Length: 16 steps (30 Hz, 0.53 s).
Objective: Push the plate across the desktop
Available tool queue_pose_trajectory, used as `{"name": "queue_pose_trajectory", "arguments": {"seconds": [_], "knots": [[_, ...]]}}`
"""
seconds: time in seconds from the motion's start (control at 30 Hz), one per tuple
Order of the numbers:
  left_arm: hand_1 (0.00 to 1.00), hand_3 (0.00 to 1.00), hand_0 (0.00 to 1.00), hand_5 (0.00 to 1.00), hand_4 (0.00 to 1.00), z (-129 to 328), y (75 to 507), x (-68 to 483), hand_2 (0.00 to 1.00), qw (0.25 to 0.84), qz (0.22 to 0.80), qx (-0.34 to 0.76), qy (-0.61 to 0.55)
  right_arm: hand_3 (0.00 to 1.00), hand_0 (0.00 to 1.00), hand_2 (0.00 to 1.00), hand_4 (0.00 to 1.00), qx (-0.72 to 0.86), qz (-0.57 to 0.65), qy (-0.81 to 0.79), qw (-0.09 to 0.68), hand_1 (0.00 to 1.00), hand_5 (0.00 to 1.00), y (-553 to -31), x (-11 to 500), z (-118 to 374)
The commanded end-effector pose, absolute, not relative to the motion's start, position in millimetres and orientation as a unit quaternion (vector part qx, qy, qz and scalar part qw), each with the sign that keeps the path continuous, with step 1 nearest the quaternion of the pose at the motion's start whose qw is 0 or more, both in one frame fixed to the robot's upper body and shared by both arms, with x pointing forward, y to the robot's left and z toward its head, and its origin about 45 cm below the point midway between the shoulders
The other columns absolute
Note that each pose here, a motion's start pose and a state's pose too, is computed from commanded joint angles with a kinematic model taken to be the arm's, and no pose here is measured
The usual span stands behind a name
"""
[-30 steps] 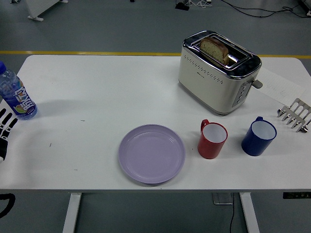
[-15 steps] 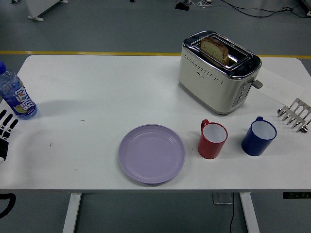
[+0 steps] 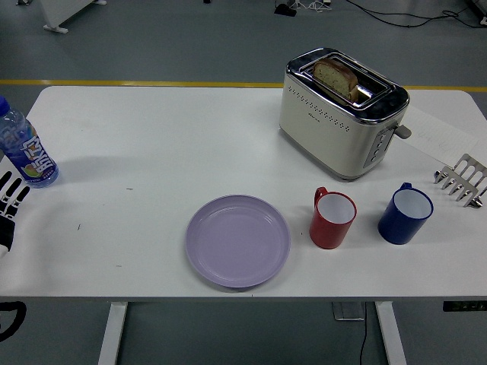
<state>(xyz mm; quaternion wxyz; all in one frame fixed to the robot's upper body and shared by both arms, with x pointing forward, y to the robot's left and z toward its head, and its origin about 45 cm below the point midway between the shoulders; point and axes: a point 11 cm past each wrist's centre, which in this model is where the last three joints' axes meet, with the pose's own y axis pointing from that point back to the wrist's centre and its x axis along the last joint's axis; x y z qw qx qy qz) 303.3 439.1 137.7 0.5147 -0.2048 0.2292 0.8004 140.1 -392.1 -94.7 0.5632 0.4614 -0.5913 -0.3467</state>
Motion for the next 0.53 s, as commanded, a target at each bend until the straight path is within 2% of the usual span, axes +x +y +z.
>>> {"name": "queue_pose_trajectory", "arguments": {"seconds": [0.53], "knots": [[0.665,0.654,0.622,0.998,0.52,139.6,438.9,306.4,0.654,0.513,0.8,-0.21,0.23,0.605,0.577,0.604,0.139,0.463,-0.344,-0.591,0.564,0.536,0.622,-392.4,143.7,-93.5]]}}
